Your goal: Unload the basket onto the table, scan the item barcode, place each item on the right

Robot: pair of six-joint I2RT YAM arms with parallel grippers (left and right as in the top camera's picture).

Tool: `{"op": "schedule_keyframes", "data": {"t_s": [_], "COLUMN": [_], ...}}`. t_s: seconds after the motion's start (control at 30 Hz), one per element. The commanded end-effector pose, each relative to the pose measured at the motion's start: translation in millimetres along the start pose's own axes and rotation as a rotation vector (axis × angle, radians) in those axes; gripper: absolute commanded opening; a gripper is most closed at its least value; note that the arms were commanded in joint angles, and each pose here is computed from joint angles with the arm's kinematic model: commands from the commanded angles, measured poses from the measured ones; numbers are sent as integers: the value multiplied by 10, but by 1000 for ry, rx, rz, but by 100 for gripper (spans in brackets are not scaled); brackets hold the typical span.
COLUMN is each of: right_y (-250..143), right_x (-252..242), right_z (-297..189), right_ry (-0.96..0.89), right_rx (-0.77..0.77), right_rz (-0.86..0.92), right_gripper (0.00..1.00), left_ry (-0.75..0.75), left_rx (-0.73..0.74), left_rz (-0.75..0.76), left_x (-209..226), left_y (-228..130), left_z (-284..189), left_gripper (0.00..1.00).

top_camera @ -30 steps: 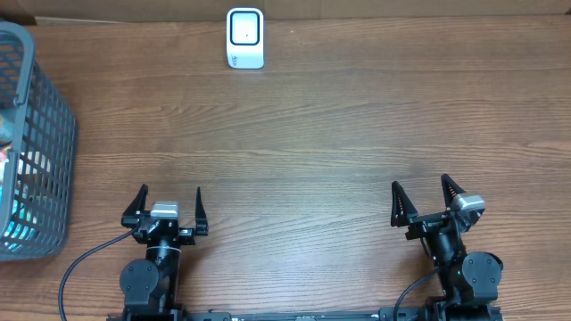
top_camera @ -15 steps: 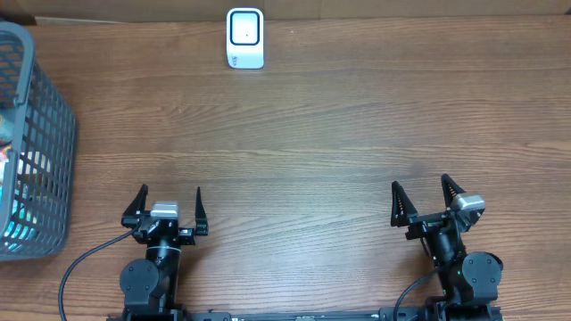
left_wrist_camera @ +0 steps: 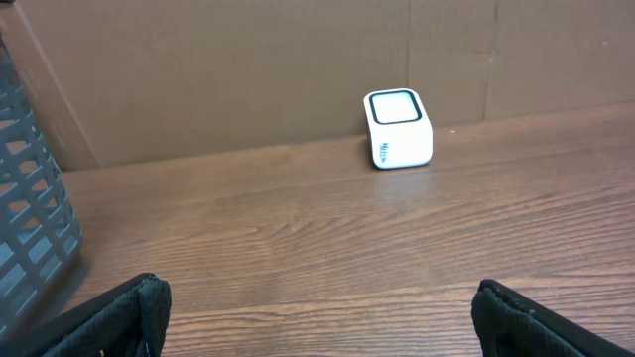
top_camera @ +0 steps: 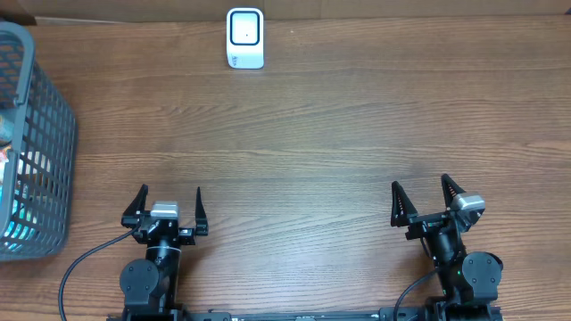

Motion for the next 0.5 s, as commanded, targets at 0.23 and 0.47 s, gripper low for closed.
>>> {"op": "schedule_keyframes", "data": {"t_s": [0.23,0.47], "right_y": [-16,-16], "right_x": [-10,-10], "right_z": [-1,-1], "right_ry": [-1,-1], "right_rx": [-5,-5], "right_rz": [-2,-2], "right_gripper": [100,100], "left_ry": [19,19], "left_rx": [8,8], "left_rz": [0,0], "left_x": [28,28], "left_y": [-31,-31], "left_z": [4,4], "left_gripper": [99,99]}}
Point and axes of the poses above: each gripper's point midway between its finger pads, its own z axis out along the fingers, its own x axis along the line the jaws close on, y = z × x, the point moved 3 cm from there along -z, back along the fingers, and after that the axes turned 5 degrees about z, right-handed, at the moved point
